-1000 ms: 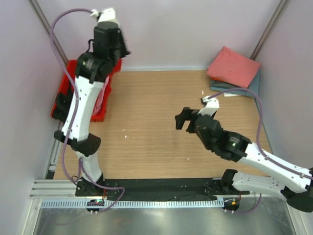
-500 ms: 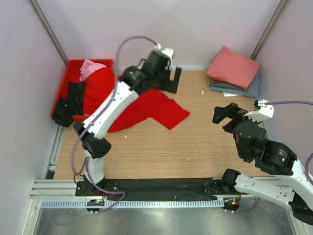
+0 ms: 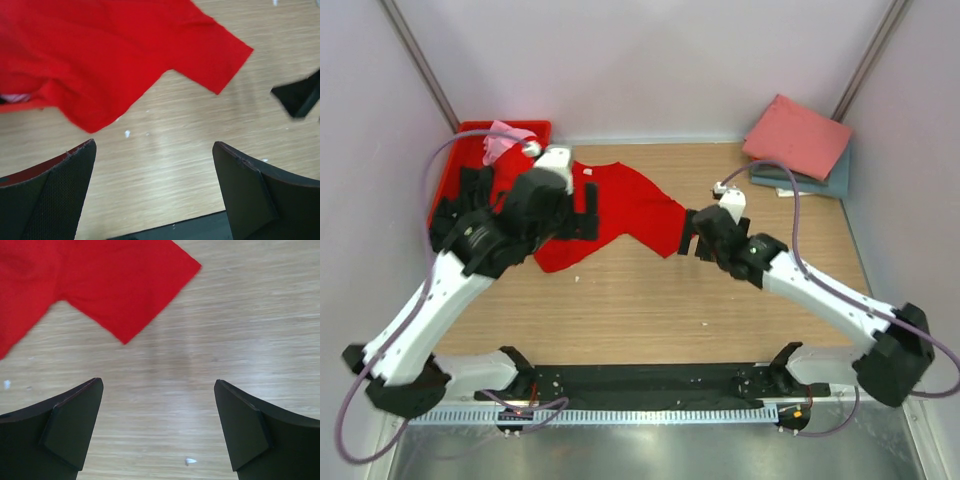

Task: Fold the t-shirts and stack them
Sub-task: Move the tshirt to the center of the board

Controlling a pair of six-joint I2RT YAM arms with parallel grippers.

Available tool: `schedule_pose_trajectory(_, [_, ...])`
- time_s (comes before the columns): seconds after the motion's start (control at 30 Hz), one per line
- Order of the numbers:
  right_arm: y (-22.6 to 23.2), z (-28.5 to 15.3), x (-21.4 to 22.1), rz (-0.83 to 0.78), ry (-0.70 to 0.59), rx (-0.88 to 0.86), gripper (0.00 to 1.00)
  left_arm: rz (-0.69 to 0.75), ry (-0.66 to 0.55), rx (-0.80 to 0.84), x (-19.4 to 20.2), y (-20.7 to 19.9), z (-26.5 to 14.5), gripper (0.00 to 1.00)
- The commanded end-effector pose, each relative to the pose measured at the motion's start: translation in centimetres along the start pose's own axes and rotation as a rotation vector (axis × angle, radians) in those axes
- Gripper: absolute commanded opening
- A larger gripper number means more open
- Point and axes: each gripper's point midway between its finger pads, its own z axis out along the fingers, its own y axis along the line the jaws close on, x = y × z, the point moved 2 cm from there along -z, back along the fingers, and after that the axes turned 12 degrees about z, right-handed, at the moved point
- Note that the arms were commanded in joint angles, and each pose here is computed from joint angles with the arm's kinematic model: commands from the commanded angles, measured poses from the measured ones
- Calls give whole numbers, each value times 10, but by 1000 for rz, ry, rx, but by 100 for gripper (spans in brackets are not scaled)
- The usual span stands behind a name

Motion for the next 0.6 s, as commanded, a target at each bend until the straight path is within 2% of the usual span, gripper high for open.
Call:
schedule_pose_trajectory(0.0, [30, 45, -47, 57, 33, -149, 100, -53, -12, -118, 30, 30, -10, 100])
schedule_pose_trajectory(0.1, [43, 87, -68, 32, 91, -179, 100, -97, -69, -124, 52, 43, -21, 100])
schedule_pose_trajectory(0.17, [72, 128, -70, 15, 194, -274, 100, -106, -74, -112, 70, 44, -19, 100])
schedule_pose_trajectory(0.2, [86, 138, -99, 27, 159, -310, 100, -112, -82, -114, 74, 46, -21, 100])
schedule_pose_trajectory(0.23, [80, 176, -79, 5, 231, -278, 100, -122, -101, -116, 83, 50, -24, 100])
schedule_pose_trajectory(0.27, [83, 191, -80, 1, 251, -286, 100, -124, -109, -125, 87, 53, -25, 100])
schedule_pose_trajectory(0.3, [107, 195, -109, 0, 215, -349, 100, -128, -122, -127, 91, 55, -27, 100])
schedule_pose_trajectory(0.33, [94, 234, -82, -18, 304, -302, 100, -133, -132, -136, 100, 59, -28, 100])
schedule_pose_trajectory(0.37, [100, 244, -83, -28, 319, -317, 100, -137, -140, -145, 104, 61, -28, 100])
schedule_pose_trajectory(0.4, [124, 248, -113, -38, 263, -377, 100, -140, -145, -150, 108, 62, -27, 100])
schedule_pose_trajectory(0.43, [121, 256, -107, -44, 305, -357, 100, -148, -157, -157, 116, 64, -25, 100])
schedule_pose_trajectory(0.47, [111, 290, -81, -50, 365, -329, 100, -170, -165, -163, 116, 66, -27, 100])
schedule_pose_trajectory(0.5, [129, 287, -106, -51, 307, -384, 100, -172, -167, -156, 116, 66, -29, 100])
schedule_pose_trajectory(0.57, [123, 305, -98, -28, 327, -382, 100, -172, -189, -163, 113, 68, -32, 100])
